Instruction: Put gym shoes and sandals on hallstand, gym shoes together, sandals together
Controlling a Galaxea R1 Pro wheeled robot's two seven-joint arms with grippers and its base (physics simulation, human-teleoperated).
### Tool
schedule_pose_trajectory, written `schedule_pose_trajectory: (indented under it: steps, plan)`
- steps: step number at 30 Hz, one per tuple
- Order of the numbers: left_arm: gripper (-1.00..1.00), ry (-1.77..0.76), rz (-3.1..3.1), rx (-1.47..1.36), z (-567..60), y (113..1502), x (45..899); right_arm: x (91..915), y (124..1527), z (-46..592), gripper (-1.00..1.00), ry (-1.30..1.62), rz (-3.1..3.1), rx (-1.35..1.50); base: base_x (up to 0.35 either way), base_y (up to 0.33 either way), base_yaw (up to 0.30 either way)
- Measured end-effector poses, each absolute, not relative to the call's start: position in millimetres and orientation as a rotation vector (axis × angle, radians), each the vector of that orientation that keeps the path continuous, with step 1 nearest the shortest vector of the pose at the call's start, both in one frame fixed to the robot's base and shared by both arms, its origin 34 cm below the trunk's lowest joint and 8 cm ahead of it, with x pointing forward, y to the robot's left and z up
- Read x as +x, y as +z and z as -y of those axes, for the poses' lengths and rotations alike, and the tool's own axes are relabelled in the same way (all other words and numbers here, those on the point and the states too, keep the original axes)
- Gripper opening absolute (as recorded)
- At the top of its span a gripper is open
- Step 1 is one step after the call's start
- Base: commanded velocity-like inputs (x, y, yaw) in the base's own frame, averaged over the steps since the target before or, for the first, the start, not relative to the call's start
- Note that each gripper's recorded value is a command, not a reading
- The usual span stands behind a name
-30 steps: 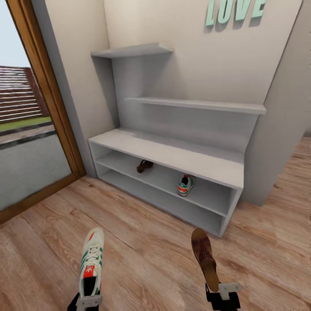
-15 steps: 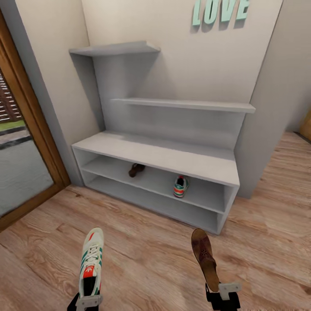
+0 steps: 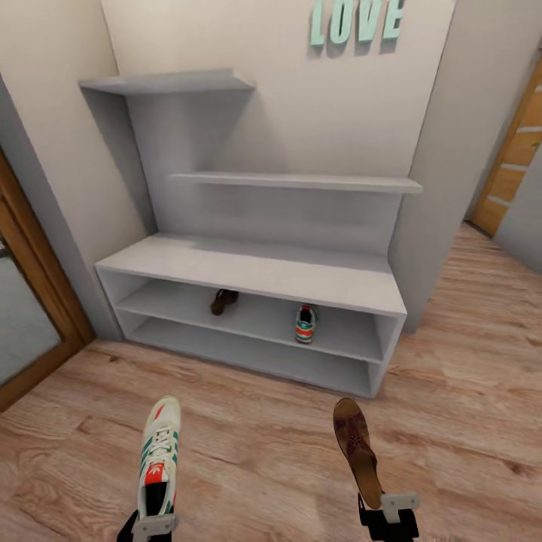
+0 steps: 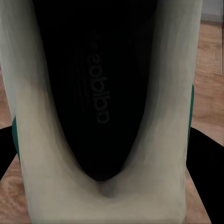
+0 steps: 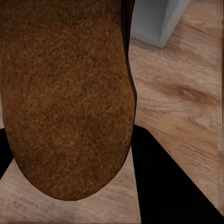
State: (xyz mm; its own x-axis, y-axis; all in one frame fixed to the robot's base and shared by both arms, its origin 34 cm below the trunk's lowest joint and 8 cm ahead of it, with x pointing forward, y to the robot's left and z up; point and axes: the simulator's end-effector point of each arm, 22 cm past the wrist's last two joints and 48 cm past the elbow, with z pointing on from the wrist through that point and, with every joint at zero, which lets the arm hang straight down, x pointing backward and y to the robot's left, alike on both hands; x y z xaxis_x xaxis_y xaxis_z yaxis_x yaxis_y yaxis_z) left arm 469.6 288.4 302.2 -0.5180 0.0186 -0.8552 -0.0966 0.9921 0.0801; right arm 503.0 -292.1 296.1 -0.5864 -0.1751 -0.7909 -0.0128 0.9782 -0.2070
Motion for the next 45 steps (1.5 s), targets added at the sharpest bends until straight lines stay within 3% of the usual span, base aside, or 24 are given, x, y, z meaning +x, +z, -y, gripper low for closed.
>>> schedule_pose_trajectory:
  steps: [37,45]
  plan:
    - [-1.00,0.138,-2.111,-0.051,-286.5,302.6,470.0,502.7,296.0,285.9,-1.00,-0.209,-2.190,-0.135,0.000,0.007,-0.274]
    - [-1.00,0.137,-2.109,-0.051,-285.9,303.3,470.4,503.3,296.9,288.3,-1.00,-0.213,-2.188,-0.135,0.000,0.000,-0.084]
